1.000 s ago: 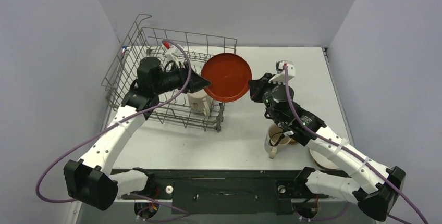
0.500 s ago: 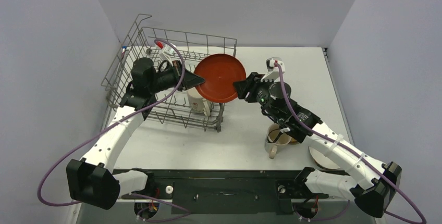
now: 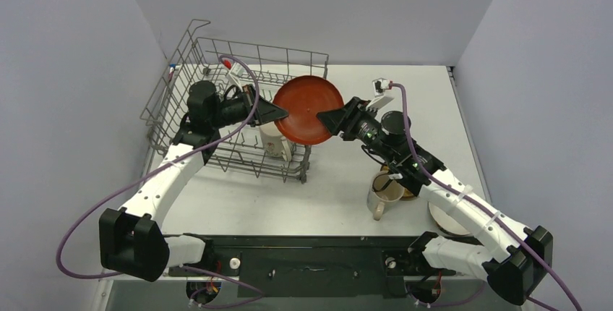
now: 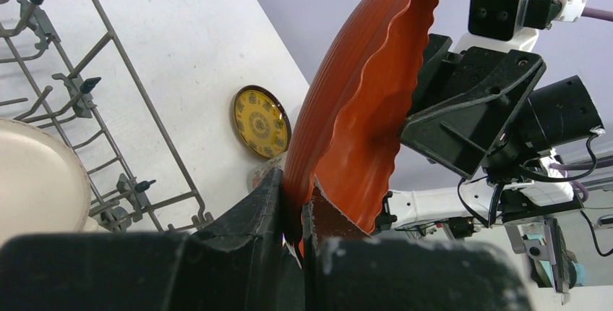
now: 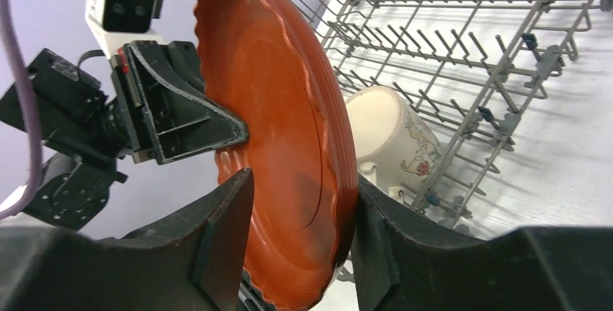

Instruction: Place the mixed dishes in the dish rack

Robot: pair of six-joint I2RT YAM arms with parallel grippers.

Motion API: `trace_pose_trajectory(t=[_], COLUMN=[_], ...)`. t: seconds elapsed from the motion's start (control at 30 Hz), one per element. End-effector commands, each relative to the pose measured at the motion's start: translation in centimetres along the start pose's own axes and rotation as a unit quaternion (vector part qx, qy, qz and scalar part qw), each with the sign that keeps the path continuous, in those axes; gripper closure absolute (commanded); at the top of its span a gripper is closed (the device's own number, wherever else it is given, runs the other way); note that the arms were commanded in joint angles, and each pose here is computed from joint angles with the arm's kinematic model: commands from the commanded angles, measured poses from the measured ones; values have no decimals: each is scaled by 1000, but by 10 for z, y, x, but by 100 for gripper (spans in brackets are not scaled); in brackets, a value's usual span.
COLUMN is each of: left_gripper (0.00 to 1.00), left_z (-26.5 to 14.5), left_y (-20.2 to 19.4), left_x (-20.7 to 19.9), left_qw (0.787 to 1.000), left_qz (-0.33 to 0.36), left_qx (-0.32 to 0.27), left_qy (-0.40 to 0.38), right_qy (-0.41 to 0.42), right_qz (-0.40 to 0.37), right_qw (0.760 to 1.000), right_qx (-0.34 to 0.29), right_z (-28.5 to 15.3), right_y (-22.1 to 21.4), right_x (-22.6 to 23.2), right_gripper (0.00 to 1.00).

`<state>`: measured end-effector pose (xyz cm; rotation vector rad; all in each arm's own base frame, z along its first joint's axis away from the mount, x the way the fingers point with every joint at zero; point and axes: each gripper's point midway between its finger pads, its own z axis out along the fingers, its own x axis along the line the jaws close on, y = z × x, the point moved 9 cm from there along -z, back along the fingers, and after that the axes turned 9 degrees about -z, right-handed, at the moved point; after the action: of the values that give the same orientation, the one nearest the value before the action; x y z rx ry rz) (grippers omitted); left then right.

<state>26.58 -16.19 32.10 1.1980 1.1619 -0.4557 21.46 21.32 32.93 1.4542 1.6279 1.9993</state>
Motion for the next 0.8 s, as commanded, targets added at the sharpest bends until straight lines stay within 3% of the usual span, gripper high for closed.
trace_pose_trajectory(t=[0.0,0.03,0.13,0.2,0.3,0.4,0.5,0.53,0.57,0.67,0.77], left_gripper=[100,100,100,89,55,29,19,4,0,3,4], left_z=[-1,-1,-2,-2,-4,-11,-22,-30,-35,-62,-82], left_y=[7,7,9,10,13,17,22,24,25,29,31], left_x=[-11,-12,-11,-9,-7,-5,-7,-11,-12,-18,-24], left_qw=[999,999,999,1000,1000,995,985,980,976,949,922], left_qz=[18,19,29,23,25,33,64,66,78,95,138], left_qx=[-3,-4,-10,-10,-16,-45,-66,-80,-87,-146,-196], left_qy=[-36,-38,-26,-9,11,82,143,168,181,261,305], right_qy=[55,54,57,60,50,15,-45,-63,-96,-169,-271], right_qz=[8,6,10,11,18,27,29,31,33,20,-5], right_qw=[998,998,998,997,997,997,994,993,989,979,953], right_qx=[-36,-35,-36,-39,-50,-70,-94,-99,-111,-111,-137], right_z=[2,3,5,5,5,7,10,11,13,16,26], right_y=[16,16,16,15,15,20,26,28,32,31,39], right_x=[24,25,29,31,33,34,36,36,36,34,28], right_gripper=[59,65,71,81,98,100,100,100,100,100,100])
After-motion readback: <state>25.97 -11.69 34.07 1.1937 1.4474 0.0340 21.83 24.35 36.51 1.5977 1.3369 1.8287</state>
